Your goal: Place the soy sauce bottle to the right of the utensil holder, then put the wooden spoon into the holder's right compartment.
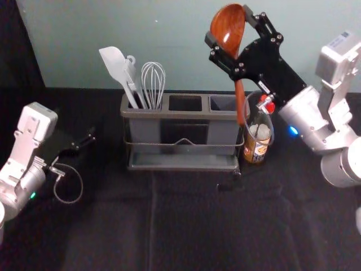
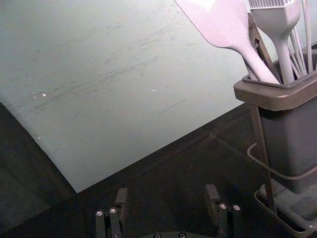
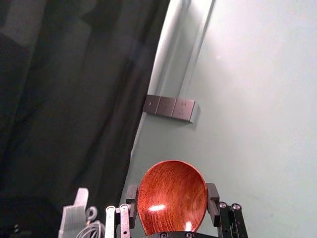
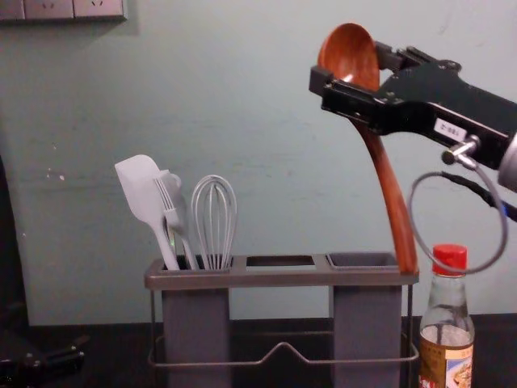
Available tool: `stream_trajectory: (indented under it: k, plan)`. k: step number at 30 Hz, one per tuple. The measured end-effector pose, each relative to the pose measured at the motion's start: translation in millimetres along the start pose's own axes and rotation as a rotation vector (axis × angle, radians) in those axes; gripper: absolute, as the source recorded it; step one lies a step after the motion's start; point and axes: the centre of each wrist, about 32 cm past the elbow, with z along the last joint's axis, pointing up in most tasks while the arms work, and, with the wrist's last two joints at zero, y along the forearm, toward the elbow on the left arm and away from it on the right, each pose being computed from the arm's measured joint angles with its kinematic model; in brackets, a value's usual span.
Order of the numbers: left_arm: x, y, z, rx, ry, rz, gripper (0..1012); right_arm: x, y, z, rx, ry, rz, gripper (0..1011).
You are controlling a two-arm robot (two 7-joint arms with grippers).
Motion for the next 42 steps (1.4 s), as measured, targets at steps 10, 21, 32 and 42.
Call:
stream_trajectory:
  k: [10,21,32,42]
  plan:
    - [0.0,0.0,0.0,0.0,0.0,0.0,1005,7.0,22.8,-17.4,0.067,-0.036,0.008,840]
    - [0.0,0.0,0.0,0.0,0.0,0.0,1005,8.0,29.7,-41.0,0.072,-0.068,0.016,840]
    - [0.0,0.0,0.0,0.0,0.0,0.0,1005,-1.4,20.8,-64.9,0.082,-0.068,0.011,840]
    - [0.0,0.0,0.0,0.0,0.0,0.0,1005,-9.4,5.5,-85.7,0.056,-0.053,0.007,840]
